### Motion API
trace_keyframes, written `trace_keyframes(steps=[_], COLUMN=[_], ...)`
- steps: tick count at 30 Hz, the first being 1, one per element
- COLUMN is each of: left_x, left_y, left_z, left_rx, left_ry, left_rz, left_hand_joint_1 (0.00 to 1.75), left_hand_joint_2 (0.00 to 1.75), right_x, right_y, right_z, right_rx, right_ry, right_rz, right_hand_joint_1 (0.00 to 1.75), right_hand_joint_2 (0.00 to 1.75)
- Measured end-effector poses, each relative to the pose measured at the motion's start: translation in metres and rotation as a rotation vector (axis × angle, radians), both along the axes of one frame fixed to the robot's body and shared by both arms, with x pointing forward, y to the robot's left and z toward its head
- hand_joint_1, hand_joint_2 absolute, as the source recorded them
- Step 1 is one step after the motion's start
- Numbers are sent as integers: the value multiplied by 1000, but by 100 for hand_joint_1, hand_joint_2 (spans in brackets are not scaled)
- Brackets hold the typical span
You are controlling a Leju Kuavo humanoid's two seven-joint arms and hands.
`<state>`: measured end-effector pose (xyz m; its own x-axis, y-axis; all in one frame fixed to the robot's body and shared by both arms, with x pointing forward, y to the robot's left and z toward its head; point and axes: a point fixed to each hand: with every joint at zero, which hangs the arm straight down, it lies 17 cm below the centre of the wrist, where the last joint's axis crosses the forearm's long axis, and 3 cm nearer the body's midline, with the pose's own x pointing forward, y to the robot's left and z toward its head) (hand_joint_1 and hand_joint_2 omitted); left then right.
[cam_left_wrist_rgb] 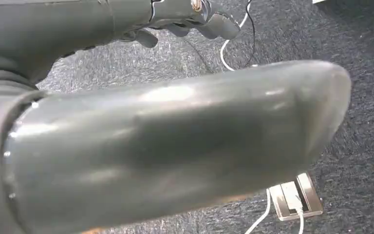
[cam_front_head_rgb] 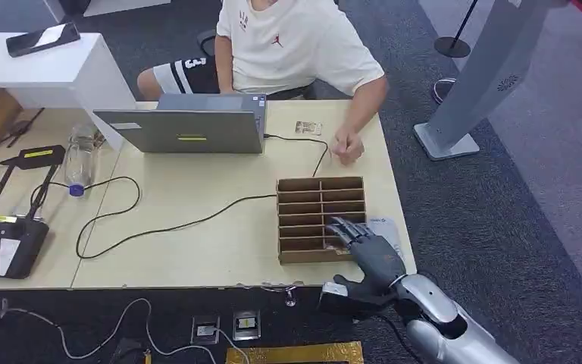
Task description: Pass the card to the sensor for recognition and then transmit it.
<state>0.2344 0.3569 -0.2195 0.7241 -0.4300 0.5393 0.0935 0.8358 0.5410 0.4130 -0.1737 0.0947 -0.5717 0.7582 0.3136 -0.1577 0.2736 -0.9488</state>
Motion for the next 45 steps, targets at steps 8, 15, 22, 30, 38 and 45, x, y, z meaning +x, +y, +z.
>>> trace_keyframes(steps=[8,15,22,30,38,45], left_x=[-3,-3,-3,-6,-5,-5], left_y=[1,1,2,2,0,-2], left_z=[-1,-1,-1,-2,-2,-2], left_rx=[-3,-2,-2,-1,2,3], left_ry=[6,6,6,8,9,9], left_rz=[3,1,4,6,-8,-18], left_hand_joint_1=[0,0,0,0,0,0], left_hand_joint_2=[0,0,0,0,0,0], right_x=[1,2,3,4,4,4], right_y=[-3,-5,-7,-9,-9,-8], right_z=[-6,-6,-9,-11,-6,-5], right_rx=[-3,-1,-7,-11,7,15], right_ry=[39,40,44,46,18,16], right_rz=[-20,-32,-39,-41,-35,-32], right_hand_joint_1=[175,175,175,0,0,0], right_hand_joint_2=[175,175,175,175,175,175])
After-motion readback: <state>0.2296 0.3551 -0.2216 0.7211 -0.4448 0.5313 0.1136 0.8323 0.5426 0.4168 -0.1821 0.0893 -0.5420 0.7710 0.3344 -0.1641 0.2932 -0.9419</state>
